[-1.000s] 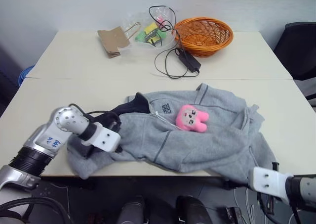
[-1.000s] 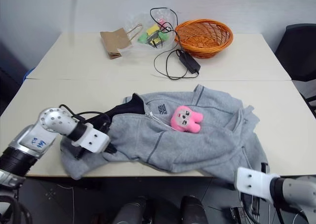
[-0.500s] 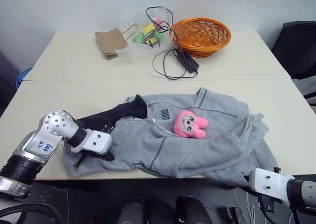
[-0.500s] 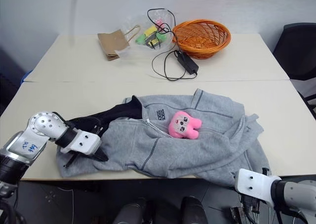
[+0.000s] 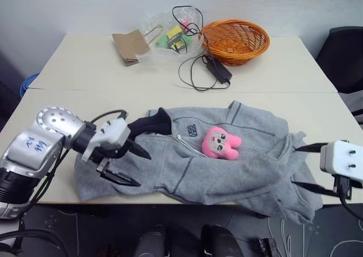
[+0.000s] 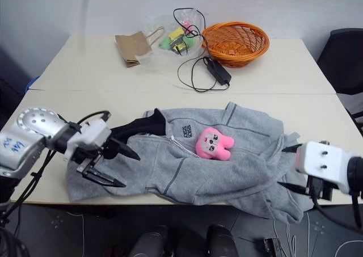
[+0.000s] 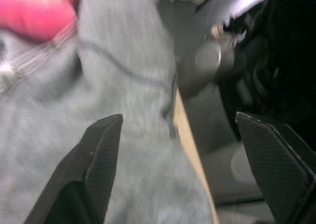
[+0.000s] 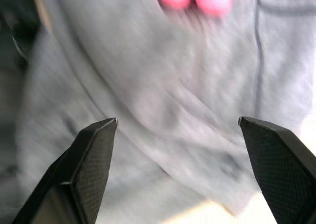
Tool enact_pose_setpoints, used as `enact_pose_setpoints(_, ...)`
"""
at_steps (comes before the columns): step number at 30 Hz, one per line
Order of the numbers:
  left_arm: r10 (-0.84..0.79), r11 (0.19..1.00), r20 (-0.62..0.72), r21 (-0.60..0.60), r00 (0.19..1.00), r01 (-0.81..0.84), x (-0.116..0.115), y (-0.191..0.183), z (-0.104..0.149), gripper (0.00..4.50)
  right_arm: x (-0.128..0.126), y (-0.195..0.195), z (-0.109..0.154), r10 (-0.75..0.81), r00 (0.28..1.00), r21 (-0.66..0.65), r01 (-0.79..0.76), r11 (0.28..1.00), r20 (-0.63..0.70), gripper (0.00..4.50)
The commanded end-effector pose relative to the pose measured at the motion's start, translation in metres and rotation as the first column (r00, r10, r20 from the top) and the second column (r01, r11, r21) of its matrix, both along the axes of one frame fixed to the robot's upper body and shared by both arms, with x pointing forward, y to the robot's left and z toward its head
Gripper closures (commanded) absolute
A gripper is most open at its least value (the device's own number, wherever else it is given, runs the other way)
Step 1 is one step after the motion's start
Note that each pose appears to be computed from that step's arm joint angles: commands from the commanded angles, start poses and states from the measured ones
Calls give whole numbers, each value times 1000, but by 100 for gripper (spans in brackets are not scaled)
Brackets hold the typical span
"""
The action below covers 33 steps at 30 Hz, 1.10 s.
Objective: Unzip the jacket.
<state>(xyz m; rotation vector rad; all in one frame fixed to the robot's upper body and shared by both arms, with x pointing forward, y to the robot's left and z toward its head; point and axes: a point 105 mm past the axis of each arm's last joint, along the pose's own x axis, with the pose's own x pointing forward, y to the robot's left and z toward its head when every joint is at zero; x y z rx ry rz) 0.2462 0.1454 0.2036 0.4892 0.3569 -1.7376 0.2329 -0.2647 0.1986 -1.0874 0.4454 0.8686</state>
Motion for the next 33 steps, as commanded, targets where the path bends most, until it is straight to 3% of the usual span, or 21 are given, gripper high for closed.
enact_pose_setpoints(1,-86,996,-7,-23,996,86,-8,-7,10,75,20,4,-11,34,999,2,-34,999,0,38)
enact_pose_setpoints(9,-101,993,36,-54,994,103,-2,-22,13,75,28,31,-35,152,974,102,-136,986,-168,38)
enact_pose_setpoints(12,-102,993,54,-59,993,105,0,-26,13,73,29,37,-37,168,968,132,-145,981,-185,99)
enact_pose_setpoints(20,-106,991,78,-72,991,112,3,-32,14,73,16,44,-33,199,951,187,-156,970,-236,358)
enact_pose_setpoints(23,-107,992,98,-60,989,113,5,-32,12,73,-3,46,-25,225,931,226,-162,961,-288,445)
enact_pose_setpoints(28,-109,992,107,-57,988,116,7,-33,11,73,-72,61,-14,305,837,327,-162,931,-454,445)
enact_pose_setpoints(31,-110,992,109,-57,988,117,8,-33,10,73,-129,73,-29,319,741,349,-121,929,-591,445)
enact_pose_setpoints(33,-112,991,110,-55,988,119,9,-33,10,73,-154,81,-41,331,703,361,-112,926,-629,445)
